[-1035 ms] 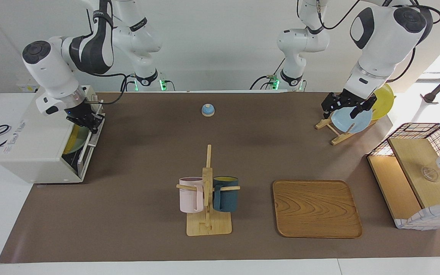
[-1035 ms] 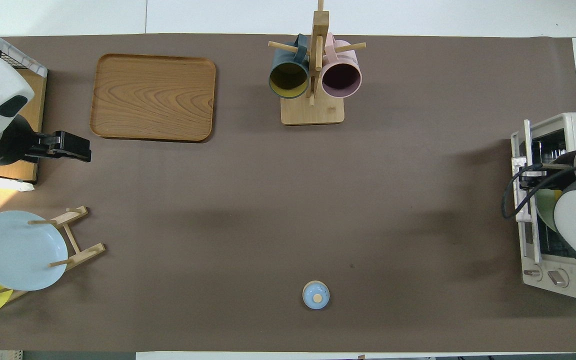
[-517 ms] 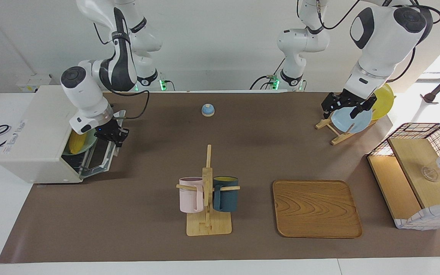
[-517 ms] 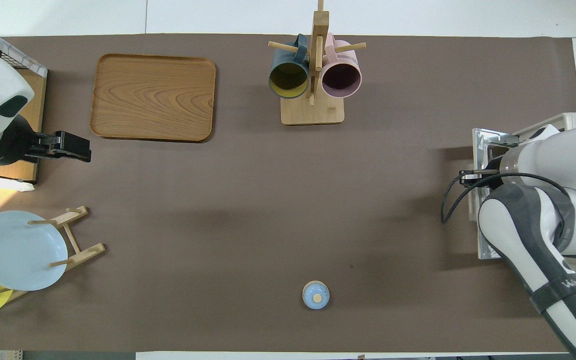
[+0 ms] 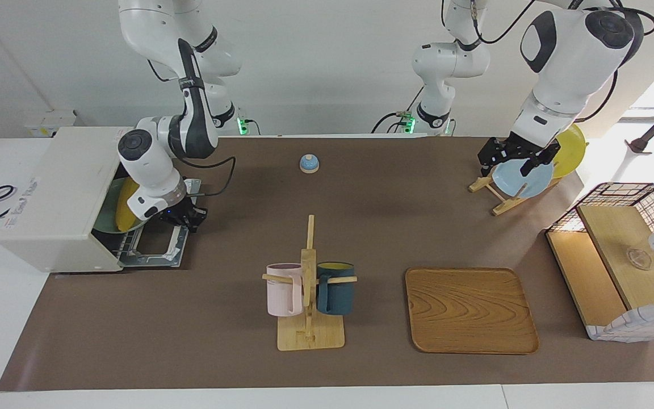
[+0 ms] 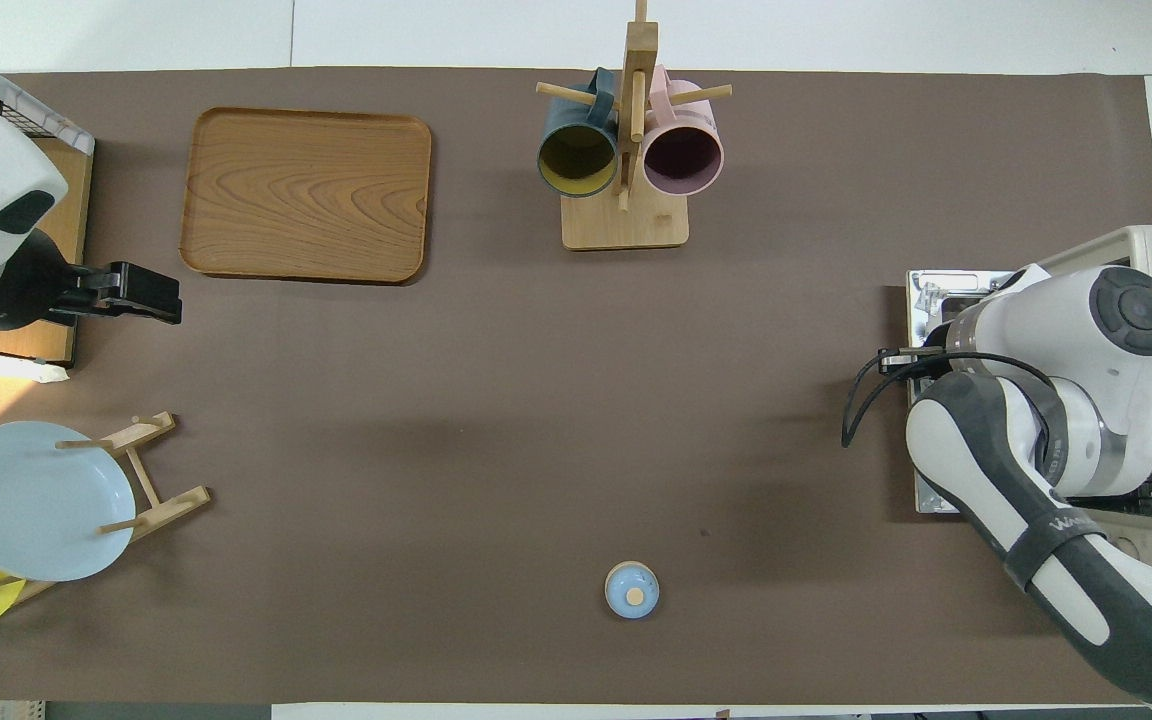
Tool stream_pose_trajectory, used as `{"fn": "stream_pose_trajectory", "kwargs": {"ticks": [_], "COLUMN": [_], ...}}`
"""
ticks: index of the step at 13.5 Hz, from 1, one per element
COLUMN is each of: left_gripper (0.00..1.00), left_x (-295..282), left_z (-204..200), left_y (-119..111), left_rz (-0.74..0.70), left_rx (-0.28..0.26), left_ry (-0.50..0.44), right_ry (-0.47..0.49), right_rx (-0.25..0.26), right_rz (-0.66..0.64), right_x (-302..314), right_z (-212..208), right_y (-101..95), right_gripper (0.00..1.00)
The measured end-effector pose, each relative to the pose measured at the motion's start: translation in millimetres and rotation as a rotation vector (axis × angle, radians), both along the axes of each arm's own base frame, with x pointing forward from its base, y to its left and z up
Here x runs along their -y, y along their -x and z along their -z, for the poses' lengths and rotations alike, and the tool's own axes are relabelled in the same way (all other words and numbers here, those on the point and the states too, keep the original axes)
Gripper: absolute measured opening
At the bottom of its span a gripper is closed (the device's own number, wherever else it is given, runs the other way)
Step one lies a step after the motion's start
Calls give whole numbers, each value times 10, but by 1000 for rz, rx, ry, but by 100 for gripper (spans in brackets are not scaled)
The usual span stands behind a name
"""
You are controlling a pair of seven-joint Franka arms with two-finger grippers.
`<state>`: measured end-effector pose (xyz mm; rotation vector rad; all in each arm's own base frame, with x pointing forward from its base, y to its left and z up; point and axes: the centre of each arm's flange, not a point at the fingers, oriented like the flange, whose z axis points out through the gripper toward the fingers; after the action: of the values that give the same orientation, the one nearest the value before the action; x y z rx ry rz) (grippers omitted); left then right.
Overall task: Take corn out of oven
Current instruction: 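Reach the right gripper into the toaster oven and grasp the green plate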
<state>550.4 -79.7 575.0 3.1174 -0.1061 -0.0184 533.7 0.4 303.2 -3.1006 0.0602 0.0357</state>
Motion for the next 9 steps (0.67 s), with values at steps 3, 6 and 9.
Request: {"fn": "stream_pose_trajectory", "kwargs": {"ticks": [3, 6, 9], "left_gripper": [100, 100, 100], "left_x": [0, 0, 0], "left_z": [0, 0, 0], "left_y": [0, 0, 0], "left_rz": [0, 0, 0], "left_rx": [0, 0, 0], "left_ry": [0, 0, 0], "right_ry": [0, 7, 7], "right_rx": [-2, -3, -4], "right_rz": [4, 4, 4], "right_x": [-9, -24, -44], "right_z": [22, 20, 11], "right_y": [-3, -3, -7], "right_gripper": [1, 1, 8]}}
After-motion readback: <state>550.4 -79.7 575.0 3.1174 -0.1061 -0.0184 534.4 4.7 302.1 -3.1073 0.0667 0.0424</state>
